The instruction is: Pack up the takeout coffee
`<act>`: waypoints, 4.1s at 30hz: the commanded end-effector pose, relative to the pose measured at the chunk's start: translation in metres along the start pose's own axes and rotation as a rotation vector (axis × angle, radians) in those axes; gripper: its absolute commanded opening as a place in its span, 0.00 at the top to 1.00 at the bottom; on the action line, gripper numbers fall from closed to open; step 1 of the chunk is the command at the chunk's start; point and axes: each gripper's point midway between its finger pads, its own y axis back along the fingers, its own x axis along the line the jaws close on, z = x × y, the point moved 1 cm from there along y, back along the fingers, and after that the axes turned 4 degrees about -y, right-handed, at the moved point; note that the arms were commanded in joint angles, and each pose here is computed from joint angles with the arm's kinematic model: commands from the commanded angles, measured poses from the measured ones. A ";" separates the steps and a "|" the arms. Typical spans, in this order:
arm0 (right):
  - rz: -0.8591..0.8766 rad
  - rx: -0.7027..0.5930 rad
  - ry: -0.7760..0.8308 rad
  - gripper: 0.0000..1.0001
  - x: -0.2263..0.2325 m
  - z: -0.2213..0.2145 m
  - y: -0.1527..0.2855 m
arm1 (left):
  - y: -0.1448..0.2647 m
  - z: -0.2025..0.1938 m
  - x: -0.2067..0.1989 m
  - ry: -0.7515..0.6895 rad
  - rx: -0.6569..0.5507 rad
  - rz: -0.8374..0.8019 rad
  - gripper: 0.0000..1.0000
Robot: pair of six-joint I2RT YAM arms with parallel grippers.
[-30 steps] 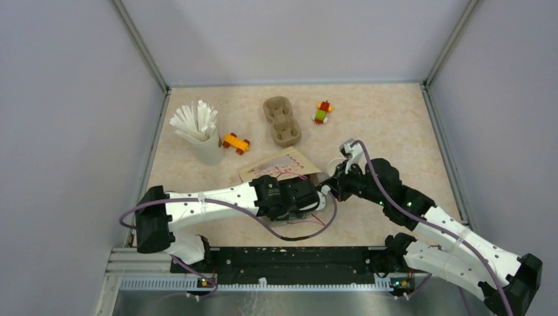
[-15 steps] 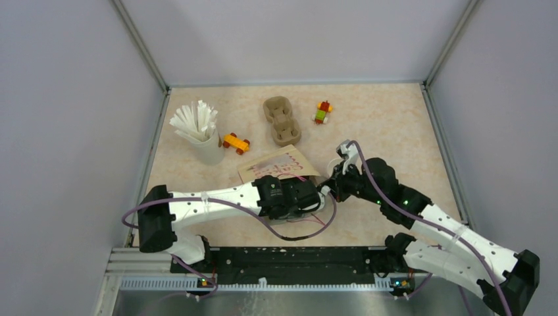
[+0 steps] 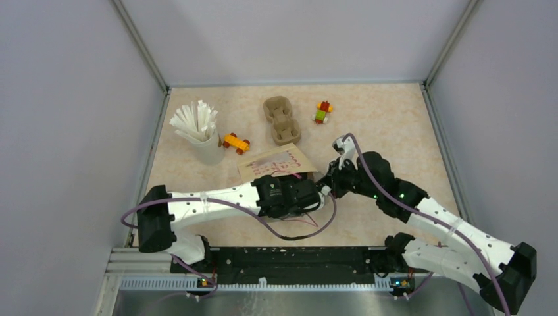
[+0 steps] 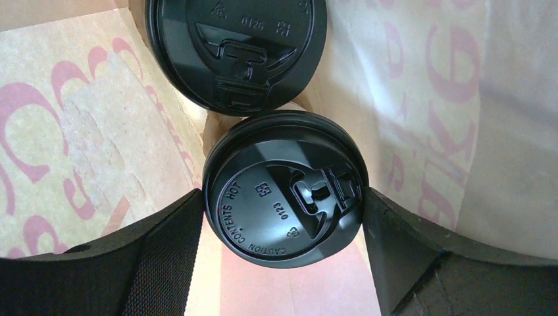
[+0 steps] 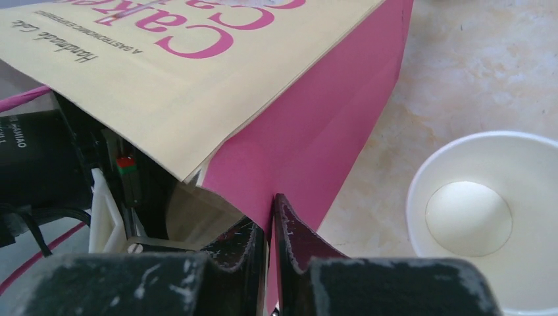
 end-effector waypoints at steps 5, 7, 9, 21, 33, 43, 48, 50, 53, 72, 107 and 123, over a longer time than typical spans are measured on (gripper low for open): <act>-0.002 -0.062 -0.038 0.82 0.007 0.020 0.012 | 0.014 0.009 0.014 0.082 -0.079 0.029 0.76; 0.008 -0.069 -0.041 0.81 0.007 0.017 0.016 | 0.014 0.009 0.014 0.078 -0.077 0.034 0.76; 0.003 -0.057 -0.061 0.79 0.004 0.009 0.017 | 0.016 0.009 0.016 0.077 -0.082 0.039 0.76; 0.011 -0.081 -0.113 0.74 0.003 0.004 0.016 | 0.018 0.009 0.020 0.064 -0.096 0.052 0.76; -0.003 -0.077 -0.099 1.00 0.001 0.009 0.003 | 0.019 -0.002 0.019 0.032 -0.071 0.058 0.77; 0.004 -0.065 -0.095 1.00 0.003 0.011 0.000 | 0.018 -0.017 0.014 -0.002 -0.023 0.058 0.77; 0.007 -0.063 -0.090 1.00 0.004 0.012 -0.001 | 0.023 -0.016 0.021 0.014 -0.049 0.064 0.76; 0.008 -0.058 -0.089 1.00 0.004 0.010 -0.001 | 0.025 -0.013 0.022 0.009 -0.067 0.048 0.76; 0.007 -0.053 -0.088 1.00 0.003 0.009 -0.001 | 0.022 -0.019 0.021 -0.009 -0.039 0.032 0.76; 0.037 -0.043 -0.078 1.00 0.009 0.010 0.000 | 0.017 -0.032 0.057 -0.070 -0.012 0.169 0.76; 0.000 0.013 -0.046 1.00 0.004 0.009 -0.007 | -0.012 -0.040 0.025 -0.063 -0.048 0.078 0.79; 0.029 -0.014 -0.057 1.00 0.014 0.023 -0.005 | -0.020 -0.043 0.034 -0.079 -0.038 0.124 0.79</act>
